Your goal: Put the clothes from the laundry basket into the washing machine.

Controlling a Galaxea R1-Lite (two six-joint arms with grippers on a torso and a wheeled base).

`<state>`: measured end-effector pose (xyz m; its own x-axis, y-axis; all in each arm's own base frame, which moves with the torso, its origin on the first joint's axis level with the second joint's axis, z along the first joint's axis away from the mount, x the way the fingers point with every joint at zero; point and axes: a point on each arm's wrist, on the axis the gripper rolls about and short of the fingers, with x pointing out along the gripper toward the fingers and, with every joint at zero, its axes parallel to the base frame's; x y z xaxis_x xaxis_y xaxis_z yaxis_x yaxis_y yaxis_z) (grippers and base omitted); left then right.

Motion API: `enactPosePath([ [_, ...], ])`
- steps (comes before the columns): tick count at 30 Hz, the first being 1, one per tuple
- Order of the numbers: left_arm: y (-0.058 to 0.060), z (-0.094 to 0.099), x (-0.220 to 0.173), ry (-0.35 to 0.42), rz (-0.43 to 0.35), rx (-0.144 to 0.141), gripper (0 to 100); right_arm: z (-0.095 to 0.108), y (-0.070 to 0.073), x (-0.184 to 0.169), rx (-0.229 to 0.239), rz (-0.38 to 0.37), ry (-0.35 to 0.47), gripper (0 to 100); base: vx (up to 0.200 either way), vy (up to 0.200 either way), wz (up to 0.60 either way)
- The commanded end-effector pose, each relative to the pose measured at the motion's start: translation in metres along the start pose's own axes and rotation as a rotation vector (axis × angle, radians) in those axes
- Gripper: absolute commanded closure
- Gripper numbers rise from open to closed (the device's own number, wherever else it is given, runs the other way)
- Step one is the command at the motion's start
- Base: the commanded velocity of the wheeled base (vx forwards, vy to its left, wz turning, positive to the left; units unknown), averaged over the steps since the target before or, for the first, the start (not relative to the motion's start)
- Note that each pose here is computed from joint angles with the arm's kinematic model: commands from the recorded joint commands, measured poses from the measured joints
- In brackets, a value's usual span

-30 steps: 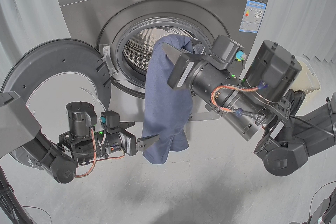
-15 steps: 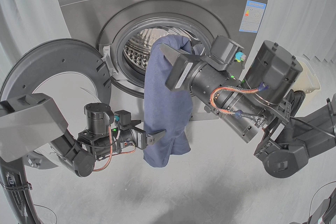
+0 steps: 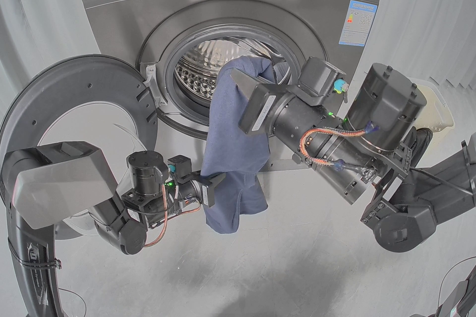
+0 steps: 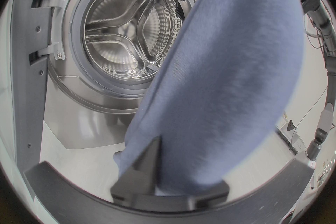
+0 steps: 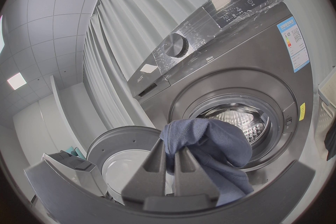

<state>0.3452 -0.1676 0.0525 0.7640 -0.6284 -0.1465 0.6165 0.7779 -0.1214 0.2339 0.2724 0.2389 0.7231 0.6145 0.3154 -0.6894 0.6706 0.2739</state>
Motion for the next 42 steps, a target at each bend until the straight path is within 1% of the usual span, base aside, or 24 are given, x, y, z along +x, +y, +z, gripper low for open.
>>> enactPosePath([
  [1,-0.009,0.017,-0.031,-0.048,-0.001,0.010,100,-0.002,-0.013,0.001,-0.013,-0.031,0.008,100,0.000,0.000,0.00],
  [2,-0.010,0.018,-0.035,-0.050,-0.003,0.011,100,-0.002,-0.014,0.001,-0.014,-0.034,0.007,100,0.000,0.000,0.00],
  [3,-0.013,0.028,-0.049,-0.083,-0.004,0.017,100,-0.001,-0.017,0.002,-0.017,-0.043,0.006,100,0.000,0.000,0.00],
  [4,-0.013,0.029,-0.052,-0.089,-0.003,0.019,100,-0.002,-0.018,0.002,-0.018,-0.044,0.005,100,0.000,0.000,0.00],
  [6,-0.018,0.038,-0.069,-0.135,-0.008,0.026,100,-0.001,-0.026,0.003,-0.027,-0.070,0.006,100,0.000,0.000,0.00],
  [9,-0.022,0.047,-0.081,-0.203,-0.018,0.018,100,-0.007,-0.041,0.006,-0.047,-0.107,0.019,100,0.000,0.000,0.00],
  [11,-0.024,0.053,-0.083,-0.227,-0.025,0.014,100,-0.011,-0.046,0.007,-0.051,-0.115,0.029,100,0.000,0.000,0.00],
  [12,-0.026,0.058,-0.084,-0.243,-0.031,0.018,100,-0.014,-0.049,0.008,-0.053,-0.121,0.035,100,0.000,0.000,0.00],
  [14,-0.029,0.063,-0.088,-0.260,-0.046,0.017,100,-0.020,-0.051,0.006,-0.055,-0.125,0.055,100,0.000,0.000,0.00],
  [17,-0.031,0.063,-0.089,-0.260,-0.054,0.017,100,-0.024,-0.052,0.005,-0.055,-0.125,0.056,100,0.000,0.000,0.00],
  [19,-0.035,0.061,-0.087,-0.249,-0.067,0.015,100,-0.030,-0.054,0.006,-0.060,-0.125,0.057,100,0.000,0.000,0.00],
  [25,-0.040,0.056,-0.085,-0.232,-0.083,0.015,100,-0.032,-0.055,0.006,-0.067,-0.127,0.067,100,0.000,0.000,0.00],
  [26,-0.041,0.056,-0.085,-0.231,-0.089,0.014,100,-0.033,-0.059,0.006,-0.084,-0.139,0.068,0,0.000,0.000,0.00],
  [28,-0.041,0.057,-0.086,-0.232,-0.094,0.014,100,-0.038,-0.067,0.006,-0.092,-0.162,0.092,0,0.000,0.000,0.00],
  [31,-0.041,0.058,-0.086,-0.236,-0.100,0.010,100,-0.047,-0.072,-0.001,-0.104,-0.179,0.134,0,0.000,0.000,0.00],
  [35,-0.042,0.061,-0.085,-0.248,-0.109,-0.023,100,-0.067,-0.077,-0.020,-0.135,-0.193,0.235,0,0.000,0.000,0.00],
  [36,-0.042,0.063,-0.085,-0.252,-0.110,-0.028,100,-0.071,-0.077,-0.025,-0.143,-0.194,0.259,0,0.000,0.000,0.00],
  [37,-0.042,0.063,-0.085,-0.252,-0.110,-0.028,100,-0.071,-0.077,-0.025,-0.143,-0.194,0.259,0,0.000,0.000,0.00],
  [38,-0.043,0.064,-0.085,-0.256,-0.112,-0.036,100,-0.079,-0.079,-0.033,-0.155,-0.198,0.299,0,0.000,0.000,0.00],
  [39,-0.043,0.064,-0.086,-0.259,-0.113,-0.037,100,-0.080,-0.079,-0.034,-0.157,-0.199,0.304,0,0.000,0.000,0.00],
  [42,-0.043,0.068,-0.085,-0.272,-0.116,-0.045,100,-0.091,-0.081,-0.043,-0.163,-0.203,0.358,0,0.000,0.000,0.00],
])
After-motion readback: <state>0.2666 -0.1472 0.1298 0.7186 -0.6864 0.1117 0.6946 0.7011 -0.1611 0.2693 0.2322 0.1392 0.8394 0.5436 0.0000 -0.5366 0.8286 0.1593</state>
